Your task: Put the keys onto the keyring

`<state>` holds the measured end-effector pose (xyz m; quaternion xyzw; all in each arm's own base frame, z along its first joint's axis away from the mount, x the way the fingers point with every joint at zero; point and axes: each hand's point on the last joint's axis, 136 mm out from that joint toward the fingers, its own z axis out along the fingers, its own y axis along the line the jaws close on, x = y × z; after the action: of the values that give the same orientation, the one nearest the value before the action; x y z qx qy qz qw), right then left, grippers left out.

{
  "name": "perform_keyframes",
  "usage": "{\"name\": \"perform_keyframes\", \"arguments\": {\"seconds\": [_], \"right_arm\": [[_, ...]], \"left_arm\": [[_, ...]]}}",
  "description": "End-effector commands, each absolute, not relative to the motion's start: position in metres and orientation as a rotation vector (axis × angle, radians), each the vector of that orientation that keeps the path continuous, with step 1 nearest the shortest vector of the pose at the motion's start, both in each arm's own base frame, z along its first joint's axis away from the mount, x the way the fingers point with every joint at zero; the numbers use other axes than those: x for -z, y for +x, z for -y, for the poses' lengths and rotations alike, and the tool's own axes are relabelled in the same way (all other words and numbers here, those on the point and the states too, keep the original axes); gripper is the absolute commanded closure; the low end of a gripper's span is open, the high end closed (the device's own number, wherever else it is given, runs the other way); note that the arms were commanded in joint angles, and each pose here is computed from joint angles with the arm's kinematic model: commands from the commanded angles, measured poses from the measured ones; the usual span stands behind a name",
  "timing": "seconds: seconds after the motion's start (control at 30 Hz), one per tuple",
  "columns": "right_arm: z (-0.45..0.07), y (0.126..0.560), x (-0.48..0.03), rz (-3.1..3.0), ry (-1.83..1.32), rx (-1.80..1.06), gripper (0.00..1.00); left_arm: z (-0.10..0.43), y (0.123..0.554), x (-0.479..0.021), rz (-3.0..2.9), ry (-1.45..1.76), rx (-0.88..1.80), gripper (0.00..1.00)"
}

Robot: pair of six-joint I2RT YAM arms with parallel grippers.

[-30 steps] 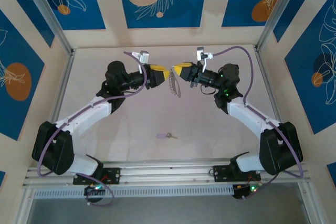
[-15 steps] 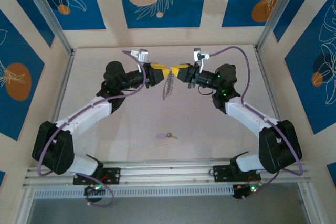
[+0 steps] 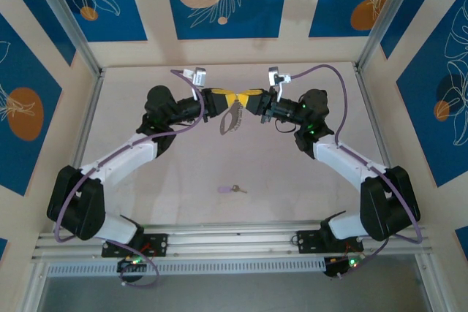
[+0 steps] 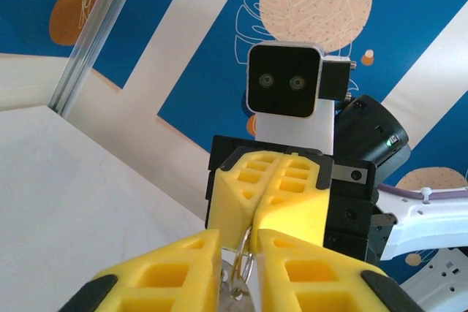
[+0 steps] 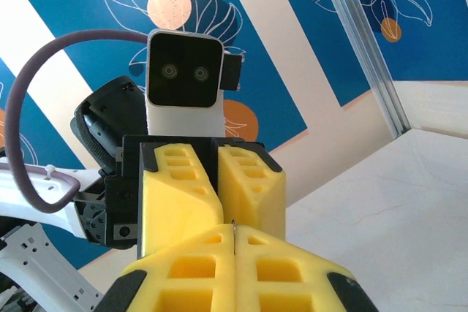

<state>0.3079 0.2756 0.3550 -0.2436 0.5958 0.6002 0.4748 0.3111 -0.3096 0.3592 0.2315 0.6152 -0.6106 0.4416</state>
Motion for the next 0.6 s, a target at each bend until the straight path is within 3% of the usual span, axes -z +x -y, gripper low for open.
{"name": "perform_keyframes", "arguments": {"seconds": [0.0, 0.07, 0.2, 0.37, 0.57], "right_arm": [[-0.277, 0.31, -0.373, -1.402, -0.597, -1.452, 1.0], [-0.277, 0.311, -0.372, -1.406, -0.594, -1.452, 1.0], [-0.276, 0.317, -0.369, -1.434, -0.561, -1.452, 1.0], [-0.253, 0.326, -0.365, -1.489, -0.478, -1.434, 0.58], [-0.228, 0.317, -0.358, -1.563, -0.471, -1.393, 0.51]], "left_arm": [[0.309, 0.307, -0.377, -1.449, 0.626, 1.531, 0.88], [0.31, 0.308, -0.374, -1.461, 0.624, 1.529, 0.99], [0.309, 0.309, -0.367, -1.484, 0.624, 1.509, 1.0], [0.306, 0.308, -0.357, -1.524, 0.641, 1.445, 1.0], [0.303, 0.3, -0.355, -1.536, 0.757, 1.334, 1.0]]}}
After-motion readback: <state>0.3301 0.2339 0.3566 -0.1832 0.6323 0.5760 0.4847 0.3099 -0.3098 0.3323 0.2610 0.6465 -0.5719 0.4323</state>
